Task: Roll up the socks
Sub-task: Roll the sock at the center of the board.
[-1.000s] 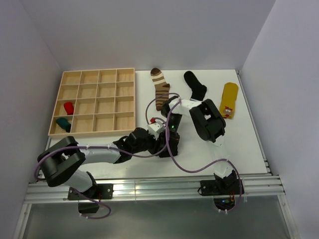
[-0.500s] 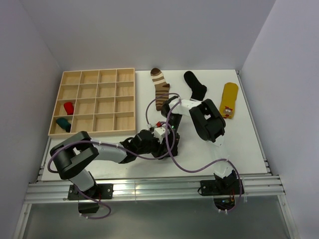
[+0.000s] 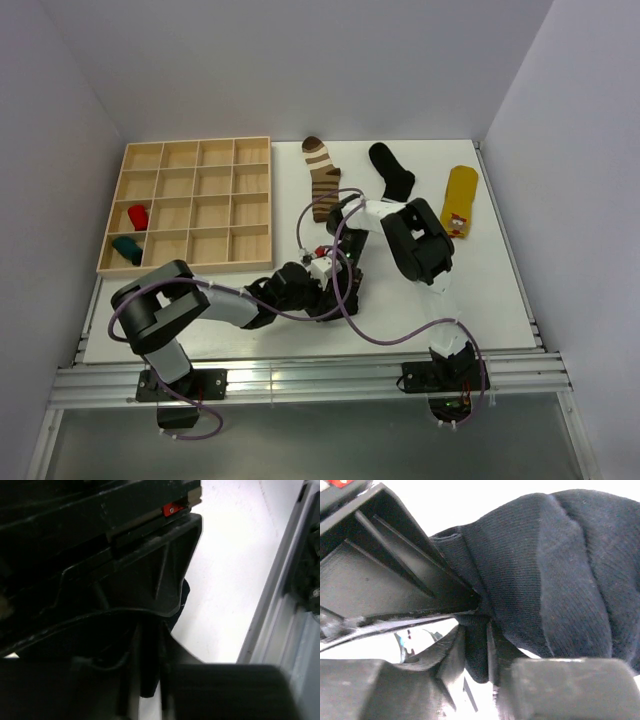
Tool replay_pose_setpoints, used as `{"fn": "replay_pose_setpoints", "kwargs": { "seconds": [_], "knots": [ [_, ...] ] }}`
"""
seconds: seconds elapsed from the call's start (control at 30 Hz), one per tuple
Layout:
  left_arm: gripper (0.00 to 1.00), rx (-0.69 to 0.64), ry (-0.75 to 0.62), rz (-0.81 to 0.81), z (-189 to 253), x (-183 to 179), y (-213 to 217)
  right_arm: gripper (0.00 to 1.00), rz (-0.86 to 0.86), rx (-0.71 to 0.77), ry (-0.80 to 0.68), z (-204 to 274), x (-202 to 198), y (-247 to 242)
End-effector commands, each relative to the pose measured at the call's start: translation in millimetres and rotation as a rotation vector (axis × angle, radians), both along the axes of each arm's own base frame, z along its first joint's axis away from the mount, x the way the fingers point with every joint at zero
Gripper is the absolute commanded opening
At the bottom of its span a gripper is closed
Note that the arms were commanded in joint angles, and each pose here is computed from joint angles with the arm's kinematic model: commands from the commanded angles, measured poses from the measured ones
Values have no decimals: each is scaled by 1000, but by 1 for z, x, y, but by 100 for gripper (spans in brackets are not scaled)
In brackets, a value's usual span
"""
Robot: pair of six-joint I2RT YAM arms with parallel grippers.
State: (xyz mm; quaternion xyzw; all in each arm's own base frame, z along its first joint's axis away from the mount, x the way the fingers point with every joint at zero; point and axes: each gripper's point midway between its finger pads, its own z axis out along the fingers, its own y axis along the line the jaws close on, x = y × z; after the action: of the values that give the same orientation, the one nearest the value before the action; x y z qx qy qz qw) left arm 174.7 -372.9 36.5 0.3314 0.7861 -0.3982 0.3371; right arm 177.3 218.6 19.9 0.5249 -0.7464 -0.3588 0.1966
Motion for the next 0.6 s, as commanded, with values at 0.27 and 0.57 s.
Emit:
{"fn": "replay_pose_setpoints", "kwargs": {
  "seconds": [0.27,0.57],
  "knots": [
    [0,-56,199,57,-32,-17,21,48,-193,141,-297,12,55,6],
    [0,-135,474,41,-33,-10,27,49,-448,256,-517,68,104,-38]
  ]
}}
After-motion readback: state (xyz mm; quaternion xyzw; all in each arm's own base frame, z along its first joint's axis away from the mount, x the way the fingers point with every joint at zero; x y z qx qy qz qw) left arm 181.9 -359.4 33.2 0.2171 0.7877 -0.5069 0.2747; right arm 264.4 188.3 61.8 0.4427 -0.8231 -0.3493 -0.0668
